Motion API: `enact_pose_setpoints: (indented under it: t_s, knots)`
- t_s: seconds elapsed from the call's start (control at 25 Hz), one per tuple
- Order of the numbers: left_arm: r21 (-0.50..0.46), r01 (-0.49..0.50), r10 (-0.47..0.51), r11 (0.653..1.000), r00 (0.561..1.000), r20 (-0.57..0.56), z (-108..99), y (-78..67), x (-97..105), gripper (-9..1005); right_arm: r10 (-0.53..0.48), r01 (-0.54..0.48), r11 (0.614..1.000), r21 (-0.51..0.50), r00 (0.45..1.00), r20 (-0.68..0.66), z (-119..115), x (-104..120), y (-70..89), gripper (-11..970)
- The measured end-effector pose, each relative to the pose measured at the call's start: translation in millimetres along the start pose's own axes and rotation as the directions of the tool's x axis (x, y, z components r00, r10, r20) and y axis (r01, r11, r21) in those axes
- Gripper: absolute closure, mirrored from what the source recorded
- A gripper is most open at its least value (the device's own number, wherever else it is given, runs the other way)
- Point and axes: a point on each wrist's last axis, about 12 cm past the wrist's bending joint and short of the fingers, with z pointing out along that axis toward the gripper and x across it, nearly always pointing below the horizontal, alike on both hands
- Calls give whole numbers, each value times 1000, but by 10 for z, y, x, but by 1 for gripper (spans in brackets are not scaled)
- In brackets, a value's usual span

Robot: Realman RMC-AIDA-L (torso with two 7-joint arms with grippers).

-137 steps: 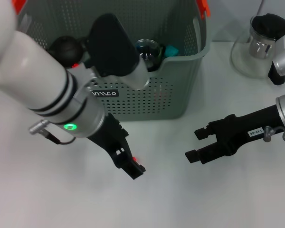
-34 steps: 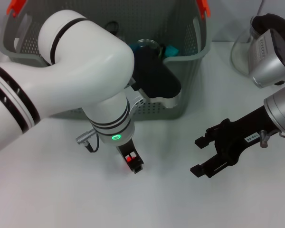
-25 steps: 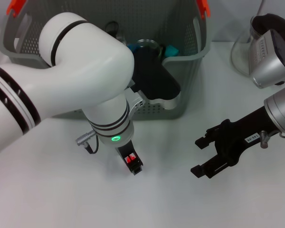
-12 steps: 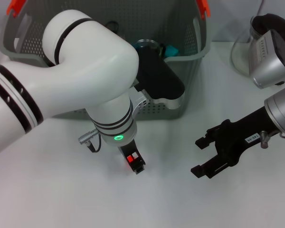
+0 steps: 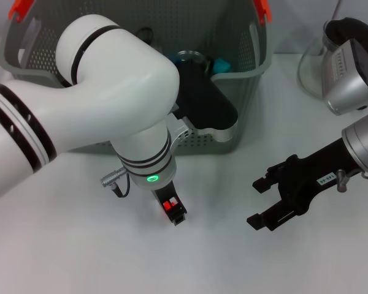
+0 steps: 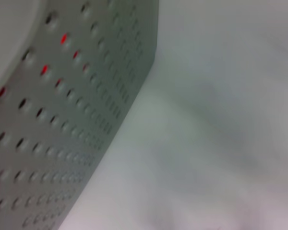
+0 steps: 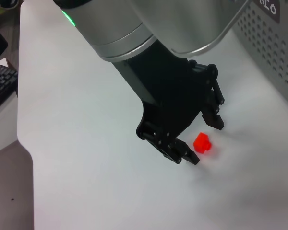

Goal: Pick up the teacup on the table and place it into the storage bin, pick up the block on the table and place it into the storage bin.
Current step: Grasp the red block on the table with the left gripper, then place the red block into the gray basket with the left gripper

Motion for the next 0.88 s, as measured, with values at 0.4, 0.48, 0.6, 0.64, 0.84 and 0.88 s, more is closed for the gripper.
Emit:
enact_pose_setpoints:
  t_s: [0.4, 0.48, 0.6, 0.64, 0.84, 0.88]
  knots:
    - [3, 5, -5, 1000, 1000, -1, -3, 6, 1, 647, 2, -2, 1000, -1, 1000, 1, 5, 6, 3, 35]
    - [3, 4, -4, 1000, 1000, -3, 2, 5, 2, 730, 2, -2, 1000, -2, 1000, 1, 6, 6, 4, 35]
    - [2, 2, -2, 1000, 1000, -5, 2, 2, 3, 812, 1, -1, 1000, -2, 1000, 1, 7, 6, 5, 35]
    - [3, 1, -1, 1000, 1000, -6, -1, 0, 3, 812, 1, -1, 1000, -2, 1000, 1, 7, 6, 5, 35]
    - [11, -5, 5, 1000, 1000, -16, -74, -22, 4, 808, 2, -2, 1000, -3, 1000, 1, 6, 6, 5, 35]
    - [15, -7, 7, 1000, 1000, -17, -104, -32, 4, 807, 2, -2, 1000, -3, 1000, 1, 6, 6, 5, 35]
